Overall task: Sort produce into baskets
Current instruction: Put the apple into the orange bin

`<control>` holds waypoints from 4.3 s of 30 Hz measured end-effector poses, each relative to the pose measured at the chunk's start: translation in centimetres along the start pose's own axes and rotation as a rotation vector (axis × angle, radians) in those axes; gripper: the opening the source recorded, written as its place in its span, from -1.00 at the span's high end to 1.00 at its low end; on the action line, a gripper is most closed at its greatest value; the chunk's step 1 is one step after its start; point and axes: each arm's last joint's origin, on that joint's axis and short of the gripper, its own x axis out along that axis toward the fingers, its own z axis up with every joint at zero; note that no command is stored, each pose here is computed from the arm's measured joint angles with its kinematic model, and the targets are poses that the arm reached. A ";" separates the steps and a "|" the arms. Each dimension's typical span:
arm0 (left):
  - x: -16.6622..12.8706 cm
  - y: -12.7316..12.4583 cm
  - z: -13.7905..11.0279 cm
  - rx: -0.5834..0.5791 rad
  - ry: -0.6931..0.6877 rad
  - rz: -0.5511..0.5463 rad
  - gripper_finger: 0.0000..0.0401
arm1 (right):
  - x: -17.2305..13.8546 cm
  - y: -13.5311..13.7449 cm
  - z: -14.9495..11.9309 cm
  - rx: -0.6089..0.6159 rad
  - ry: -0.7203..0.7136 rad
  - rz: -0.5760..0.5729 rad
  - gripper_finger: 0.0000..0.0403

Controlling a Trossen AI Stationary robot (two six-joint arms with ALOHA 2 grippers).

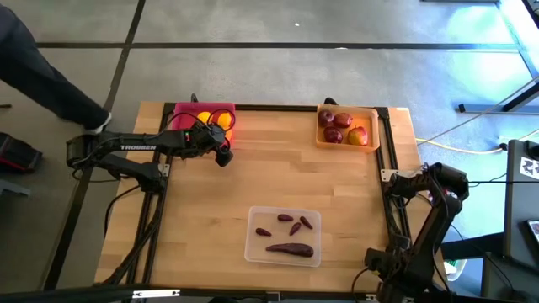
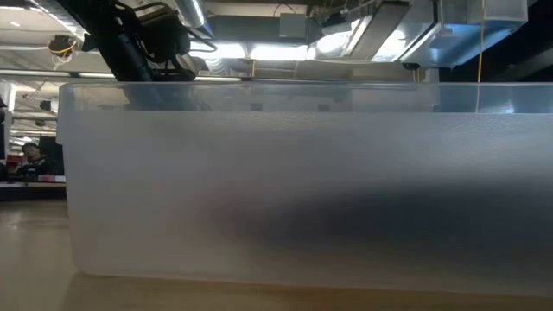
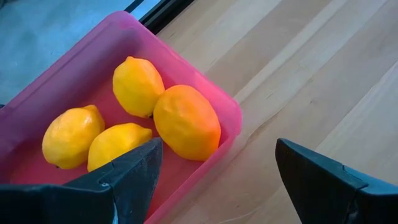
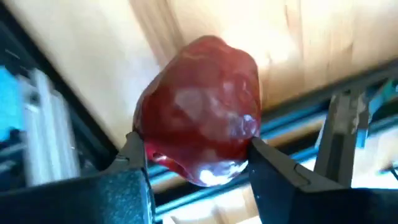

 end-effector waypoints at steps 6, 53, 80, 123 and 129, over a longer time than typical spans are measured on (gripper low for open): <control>0.0 0.0 0.0 0.000 0.000 0.000 -0.54 | -2.0 -0.1 1.0 0.017 -0.065 0.002 0.29; 0.0 0.0 0.0 0.000 0.004 -0.001 -0.54 | 2.8 -4.8 11.0 0.151 -0.134 0.009 -0.78; 0.0 0.0 -0.1 0.013 0.006 0.001 -0.54 | -3.6 -9.5 12.8 0.210 -0.402 -0.045 -0.33; 0.0 0.0 0.0 0.018 0.004 -0.007 -0.54 | 2.3 -35.3 24.7 0.750 -1.012 -0.158 -0.33; 0.0 0.0 -0.1 0.028 0.008 -0.006 -0.54 | 3.3 -35.1 24.3 0.759 -1.000 -0.146 -0.36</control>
